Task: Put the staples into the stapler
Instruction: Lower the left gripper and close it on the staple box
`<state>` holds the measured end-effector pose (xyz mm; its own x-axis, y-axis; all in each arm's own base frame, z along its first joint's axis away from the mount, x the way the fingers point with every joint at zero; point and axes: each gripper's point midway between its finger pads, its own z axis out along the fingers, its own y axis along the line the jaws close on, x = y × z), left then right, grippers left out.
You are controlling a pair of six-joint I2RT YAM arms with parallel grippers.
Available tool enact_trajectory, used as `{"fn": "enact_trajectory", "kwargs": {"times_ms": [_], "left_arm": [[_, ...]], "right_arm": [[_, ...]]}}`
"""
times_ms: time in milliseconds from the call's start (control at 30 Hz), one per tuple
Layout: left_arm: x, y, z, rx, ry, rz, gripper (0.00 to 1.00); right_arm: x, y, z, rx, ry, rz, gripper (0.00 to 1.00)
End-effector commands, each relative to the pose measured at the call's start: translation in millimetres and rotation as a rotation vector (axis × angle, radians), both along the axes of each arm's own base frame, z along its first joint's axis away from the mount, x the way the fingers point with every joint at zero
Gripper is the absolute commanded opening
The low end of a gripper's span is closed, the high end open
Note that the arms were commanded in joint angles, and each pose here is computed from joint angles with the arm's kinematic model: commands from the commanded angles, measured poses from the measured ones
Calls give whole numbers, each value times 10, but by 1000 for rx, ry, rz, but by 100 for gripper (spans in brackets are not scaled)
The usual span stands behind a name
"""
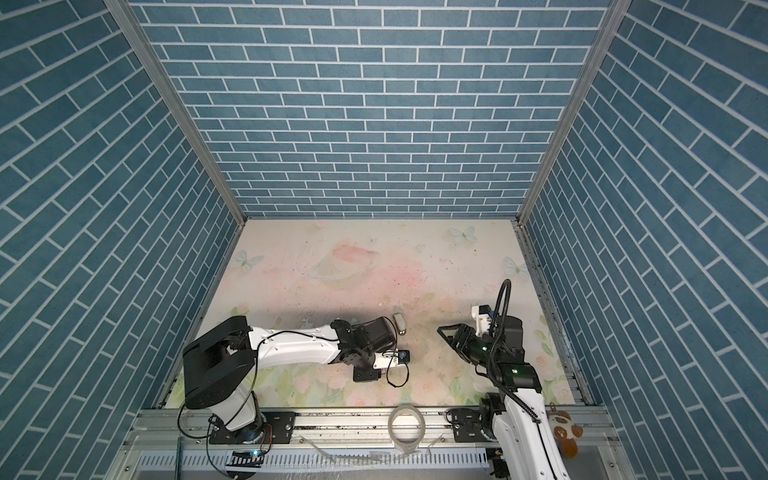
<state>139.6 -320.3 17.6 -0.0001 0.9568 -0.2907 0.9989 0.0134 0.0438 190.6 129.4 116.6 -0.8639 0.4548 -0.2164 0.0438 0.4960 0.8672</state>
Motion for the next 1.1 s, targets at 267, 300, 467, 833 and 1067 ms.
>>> {"fn": "enact_trajectory", "kwargs": {"times_ms": [267, 300, 467, 833, 1067], "left_arm": [[148, -329, -57, -25, -15, -9, 40], [154, -340, -57, -29, -18, -12, 40], [155, -313, 55, -33, -24, -2, 52], [151, -98, 255, -160, -32, 87, 61], [160, -78, 129, -200, -42, 94, 61]], "right_arm": [[-34, 48, -54, 2, 30, 51, 59], [-37, 47, -56, 1, 30, 52, 59], [-56, 78, -42, 14, 29, 78, 59], [-36, 222, -84, 105, 59, 188, 59], [-90, 321, -192, 125, 126, 258, 57]]}}
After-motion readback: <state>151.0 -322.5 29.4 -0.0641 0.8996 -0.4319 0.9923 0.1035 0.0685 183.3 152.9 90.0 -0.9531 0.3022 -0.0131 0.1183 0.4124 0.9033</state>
